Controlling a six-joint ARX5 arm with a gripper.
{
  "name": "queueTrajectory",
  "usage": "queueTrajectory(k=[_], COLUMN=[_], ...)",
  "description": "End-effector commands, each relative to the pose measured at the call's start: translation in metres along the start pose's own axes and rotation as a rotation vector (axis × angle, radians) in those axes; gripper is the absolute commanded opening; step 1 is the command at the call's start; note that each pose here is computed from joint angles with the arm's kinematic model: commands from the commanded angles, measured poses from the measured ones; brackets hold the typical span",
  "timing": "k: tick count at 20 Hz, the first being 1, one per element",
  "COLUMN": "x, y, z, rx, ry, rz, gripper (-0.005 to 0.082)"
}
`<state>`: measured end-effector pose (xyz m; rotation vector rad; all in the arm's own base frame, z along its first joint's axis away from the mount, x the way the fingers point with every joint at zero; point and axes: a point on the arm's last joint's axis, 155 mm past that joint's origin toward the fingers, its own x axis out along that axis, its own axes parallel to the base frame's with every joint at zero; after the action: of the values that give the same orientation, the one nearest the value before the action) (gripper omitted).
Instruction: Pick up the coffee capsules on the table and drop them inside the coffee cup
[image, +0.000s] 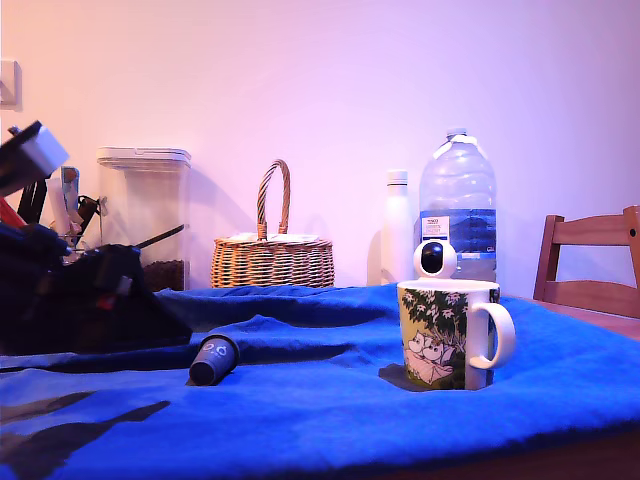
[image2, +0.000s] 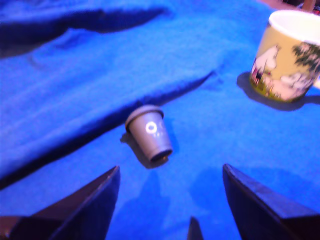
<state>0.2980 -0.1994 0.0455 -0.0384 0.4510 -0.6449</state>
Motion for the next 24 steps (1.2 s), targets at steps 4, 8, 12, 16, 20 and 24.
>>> queueTrajectory(k=[4,8,12,16,20,24], x=[0.014,0.021,0.033,0.046,0.055,0.065], y=[0.0,0.001,0.002,0.005,0.007,0.011], z=[0.009,0.011,0.011,0.002,-0.002,-0.014], rx=[-0.002,-0.003,-0.008,-0.018,-0.024,-0.036], ry=[-0.011,-0.006,0.018,0.071,0.106,0.17], rz=[-0.005,-0.005,-0.01,-0.004,0.001,0.008], gripper=[0.0589,0.0589,0.0589,0.0589,0.0588,0.0586])
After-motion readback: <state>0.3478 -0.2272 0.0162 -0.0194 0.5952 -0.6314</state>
